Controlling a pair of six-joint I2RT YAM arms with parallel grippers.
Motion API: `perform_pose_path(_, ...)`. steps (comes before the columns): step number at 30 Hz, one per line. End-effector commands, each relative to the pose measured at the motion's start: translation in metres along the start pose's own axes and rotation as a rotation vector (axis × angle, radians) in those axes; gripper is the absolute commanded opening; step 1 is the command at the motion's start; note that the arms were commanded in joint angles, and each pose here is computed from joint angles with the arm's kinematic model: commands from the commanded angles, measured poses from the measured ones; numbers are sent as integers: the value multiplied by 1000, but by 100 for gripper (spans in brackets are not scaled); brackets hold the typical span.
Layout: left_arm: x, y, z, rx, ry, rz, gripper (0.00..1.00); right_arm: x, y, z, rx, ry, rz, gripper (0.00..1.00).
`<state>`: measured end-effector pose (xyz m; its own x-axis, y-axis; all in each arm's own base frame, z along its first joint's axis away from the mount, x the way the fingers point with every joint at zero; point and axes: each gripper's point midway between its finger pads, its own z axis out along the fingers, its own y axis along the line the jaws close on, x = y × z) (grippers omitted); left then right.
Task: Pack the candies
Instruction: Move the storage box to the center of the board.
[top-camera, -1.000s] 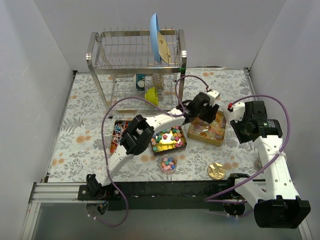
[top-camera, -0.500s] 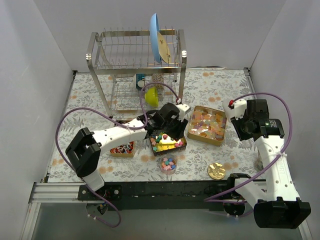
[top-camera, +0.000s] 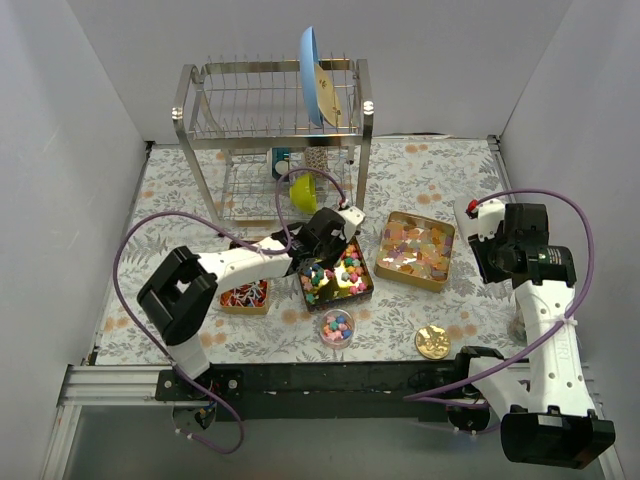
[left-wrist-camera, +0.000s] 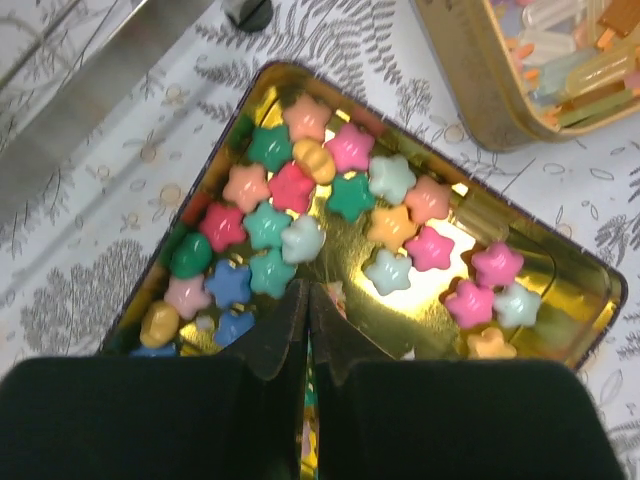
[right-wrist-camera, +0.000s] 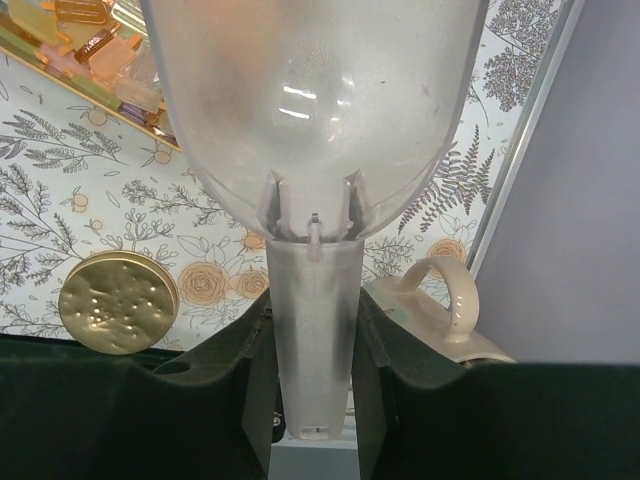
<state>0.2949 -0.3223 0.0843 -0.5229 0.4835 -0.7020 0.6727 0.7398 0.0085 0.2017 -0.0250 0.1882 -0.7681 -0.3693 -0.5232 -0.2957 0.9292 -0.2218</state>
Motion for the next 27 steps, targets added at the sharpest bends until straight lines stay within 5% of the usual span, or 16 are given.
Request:
perform_pose_path(1,-20,3,25,-20,-100,101,0,-13,-5,-1,12,-54,25,1)
perform_pose_path(8,-44,-6,56,-1,-156,143,0,-18,-9,-2,17,-48,28,1)
perform_pose_path(17,-71,-69,75,134,-201,179,0,-2,-11,6,46,-16,29,1)
perform_pose_path(27,-123,-111,101,203,-231,40,0,-9,-23,7,85,-9,21,1)
